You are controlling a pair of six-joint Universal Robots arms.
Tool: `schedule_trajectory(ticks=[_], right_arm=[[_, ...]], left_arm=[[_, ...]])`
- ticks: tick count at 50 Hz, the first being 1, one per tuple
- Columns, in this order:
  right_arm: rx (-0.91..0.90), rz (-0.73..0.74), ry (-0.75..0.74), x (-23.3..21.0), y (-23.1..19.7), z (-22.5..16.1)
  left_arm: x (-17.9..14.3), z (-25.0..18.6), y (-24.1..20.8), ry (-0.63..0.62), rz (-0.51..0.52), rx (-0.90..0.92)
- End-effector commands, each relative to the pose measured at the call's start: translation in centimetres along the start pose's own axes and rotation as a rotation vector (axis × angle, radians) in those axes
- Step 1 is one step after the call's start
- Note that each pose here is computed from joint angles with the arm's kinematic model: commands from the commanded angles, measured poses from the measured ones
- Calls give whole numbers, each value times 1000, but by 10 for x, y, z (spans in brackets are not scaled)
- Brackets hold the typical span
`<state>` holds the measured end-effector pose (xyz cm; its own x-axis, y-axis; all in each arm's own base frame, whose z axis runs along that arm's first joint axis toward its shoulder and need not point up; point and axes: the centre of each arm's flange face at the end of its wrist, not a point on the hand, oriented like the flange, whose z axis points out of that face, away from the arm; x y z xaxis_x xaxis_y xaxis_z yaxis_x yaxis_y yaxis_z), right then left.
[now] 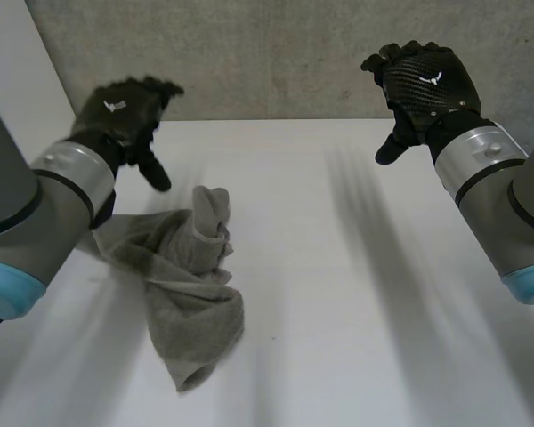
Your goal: Fold the towel.
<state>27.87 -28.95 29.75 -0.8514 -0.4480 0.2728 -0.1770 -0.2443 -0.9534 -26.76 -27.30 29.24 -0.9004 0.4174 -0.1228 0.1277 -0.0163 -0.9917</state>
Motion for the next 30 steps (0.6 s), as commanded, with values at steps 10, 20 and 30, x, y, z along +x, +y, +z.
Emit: schedule_trajectory(ticks=[10, 20, 30], right_arm=[[-81, 15, -55, -19, 21, -2], [-367, 197, -313, -114, 67, -44], [-499, 583, -384, -154, 91, -47]], left_arm=[[-18, 23, 83, 42, 444, -355], [-71, 30, 96, -67, 472, -429], [-92, 28, 126, -93, 443, -476]])
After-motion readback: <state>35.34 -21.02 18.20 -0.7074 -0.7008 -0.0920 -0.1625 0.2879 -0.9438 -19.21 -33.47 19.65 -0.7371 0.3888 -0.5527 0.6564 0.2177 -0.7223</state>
